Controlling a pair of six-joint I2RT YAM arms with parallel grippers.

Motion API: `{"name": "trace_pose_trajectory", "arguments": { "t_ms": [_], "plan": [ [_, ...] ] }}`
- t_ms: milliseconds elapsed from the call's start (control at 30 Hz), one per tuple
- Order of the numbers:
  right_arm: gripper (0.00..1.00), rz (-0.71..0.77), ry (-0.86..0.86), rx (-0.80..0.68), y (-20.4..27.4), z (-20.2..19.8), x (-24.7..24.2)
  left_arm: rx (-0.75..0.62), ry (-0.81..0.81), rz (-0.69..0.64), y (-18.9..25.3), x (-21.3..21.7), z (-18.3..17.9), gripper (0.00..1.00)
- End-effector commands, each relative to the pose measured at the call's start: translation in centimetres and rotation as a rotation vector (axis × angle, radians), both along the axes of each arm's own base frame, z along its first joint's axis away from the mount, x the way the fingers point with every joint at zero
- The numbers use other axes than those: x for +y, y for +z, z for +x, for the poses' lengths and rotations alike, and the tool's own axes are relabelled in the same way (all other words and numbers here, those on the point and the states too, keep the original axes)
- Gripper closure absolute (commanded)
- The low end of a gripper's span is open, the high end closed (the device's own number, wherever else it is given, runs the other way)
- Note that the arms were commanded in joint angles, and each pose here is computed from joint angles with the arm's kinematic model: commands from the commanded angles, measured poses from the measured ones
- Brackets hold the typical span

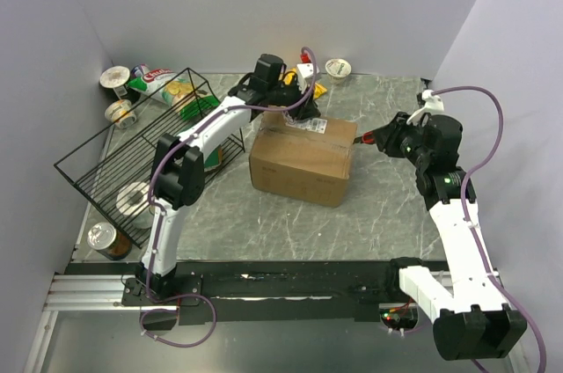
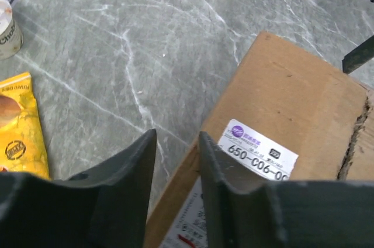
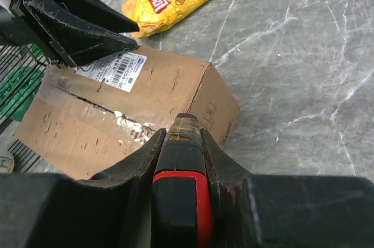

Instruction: Unpack the express box

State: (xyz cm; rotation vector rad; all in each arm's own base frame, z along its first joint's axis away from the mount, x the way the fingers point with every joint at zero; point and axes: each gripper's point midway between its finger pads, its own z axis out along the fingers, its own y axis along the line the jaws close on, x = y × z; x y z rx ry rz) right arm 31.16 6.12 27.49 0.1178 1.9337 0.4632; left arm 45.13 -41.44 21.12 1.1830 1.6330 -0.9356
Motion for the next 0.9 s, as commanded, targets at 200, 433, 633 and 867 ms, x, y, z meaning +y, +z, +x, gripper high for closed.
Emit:
{"name": "trace_pose_trajectory", "arguments": {
  "t_ms": [200, 433, 633, 867],
  "plan": [
    [1.0, -0.079, 0.052, -0.01, 0.9, 3.6, 0.3, 0.239, -0.051, 0.152, -5.5, 4.1, -3.9, 0.54],
    [1.0, -0.08, 0.089, -0.031, 1.5, 6.5, 1.0, 0.321, -0.042, 0.202, -5.5, 6.3, -7.0, 0.52],
    [1.0, -0.068, 0.157, -0.045, 1.5, 7.2, 2.4, 0.284, 0.012, 0.264, -5.1, 7.9, -7.2, 0.46],
    [1.0, -0.134, 0.228, -0.095, 1.3, 5.3, 2.7, 0.187, 0.034, 0.123, 0.7, 6.3, -4.0, 0.33]
  ]
}}
